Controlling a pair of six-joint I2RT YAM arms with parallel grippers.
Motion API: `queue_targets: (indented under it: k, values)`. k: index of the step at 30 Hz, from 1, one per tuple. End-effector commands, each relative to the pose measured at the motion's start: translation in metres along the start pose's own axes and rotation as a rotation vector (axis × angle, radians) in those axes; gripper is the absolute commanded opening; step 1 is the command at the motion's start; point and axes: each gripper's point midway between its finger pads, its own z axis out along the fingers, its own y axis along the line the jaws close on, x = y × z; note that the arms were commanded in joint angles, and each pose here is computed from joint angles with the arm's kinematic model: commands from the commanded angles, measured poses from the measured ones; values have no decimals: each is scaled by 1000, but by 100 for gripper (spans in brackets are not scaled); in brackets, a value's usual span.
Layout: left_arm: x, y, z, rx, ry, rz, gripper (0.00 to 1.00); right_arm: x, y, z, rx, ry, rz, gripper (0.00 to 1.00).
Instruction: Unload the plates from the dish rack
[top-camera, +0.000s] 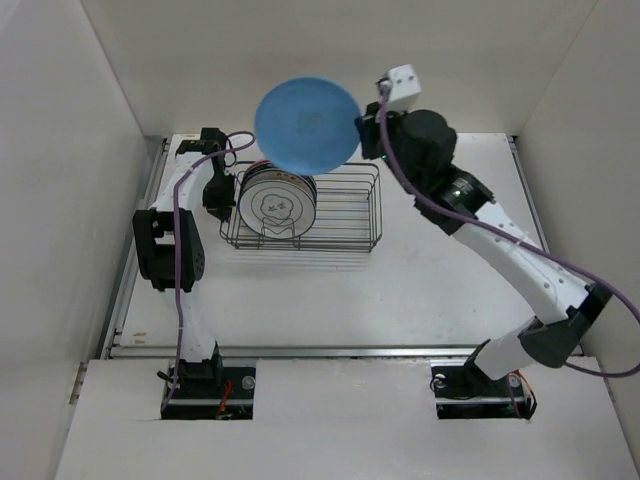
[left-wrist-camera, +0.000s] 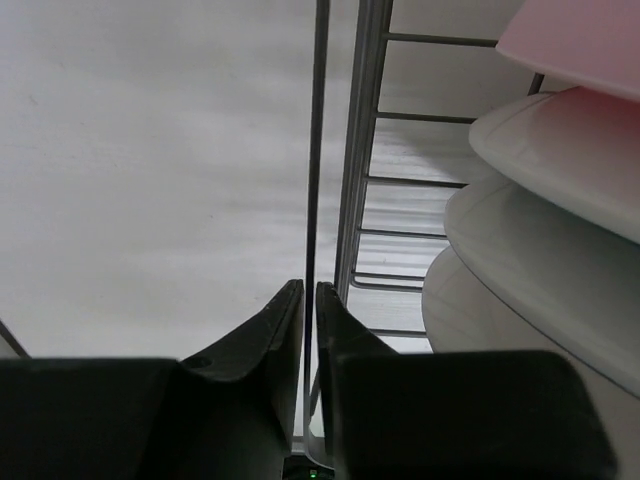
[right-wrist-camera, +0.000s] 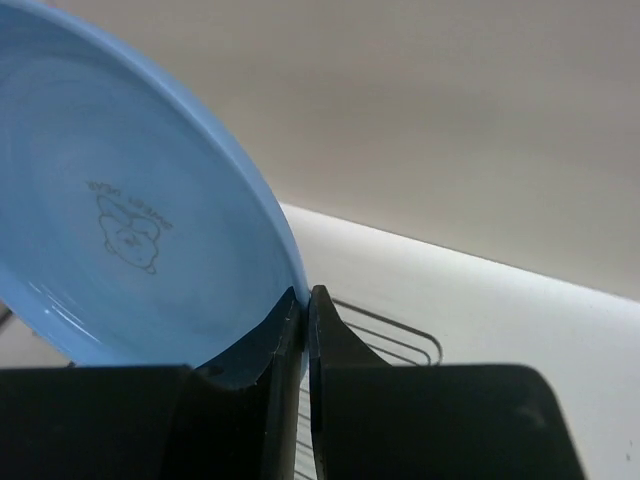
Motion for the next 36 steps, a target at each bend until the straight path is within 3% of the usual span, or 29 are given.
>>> queue_targets:
  k: [1, 3, 4, 6, 7, 10, 13, 17, 20, 24, 27, 29, 32, 36]
  values:
    - [-4, 0, -20, -3, -58, -44, 12, 58, -83, 10, 284, 135, 161, 0]
    - [-10, 5, -25, -28, -101, -47, 19, 89, -107, 3, 320, 214, 327, 0]
    - [-12, 5, -32, -26, -126, -48, 29, 117, -143, -8, 388, 257, 387, 0]
    - [-17, 9, -39, -44, -168, -42, 38, 151, -164, -19, 430, 306, 557, 0]
    - [-20, 9, -45, -42, -194, -43, 42, 187, -183, -31, 464, 369, 629, 0]
    - [-33, 17, -69, -76, -304, -29, 62, 219, -198, -47, 503, 381, 784, 0]
    - [-44, 18, -98, -96, -415, 12, 74, 267, -216, -71, 599, 430, 925, 0]
    - [-53, -5, -133, -35, -560, 166, 74, 309, -219, -85, 636, 475, 1015, 0]
    - [-44, -39, -141, 36, -584, 401, 74, 343, -219, -92, 681, 564, 1041, 0]
    - [-36, -67, -122, 9, -520, 572, 74, 376, -218, -104, 738, 641, 1073, 0]
    - [-40, -73, -105, -43, -470, 595, 73, 390, -220, -106, 759, 685, 1049, 3]
    - [-44, -78, -98, -49, -451, 616, 65, 397, -222, -111, 772, 723, 1015, 11]
    - [-47, -80, -92, -47, -440, 608, 62, 395, -228, -115, 784, 742, 951, 27]
    - [-49, -81, -87, -44, -429, 599, 41, 394, -231, -119, 780, 754, 893, 33]
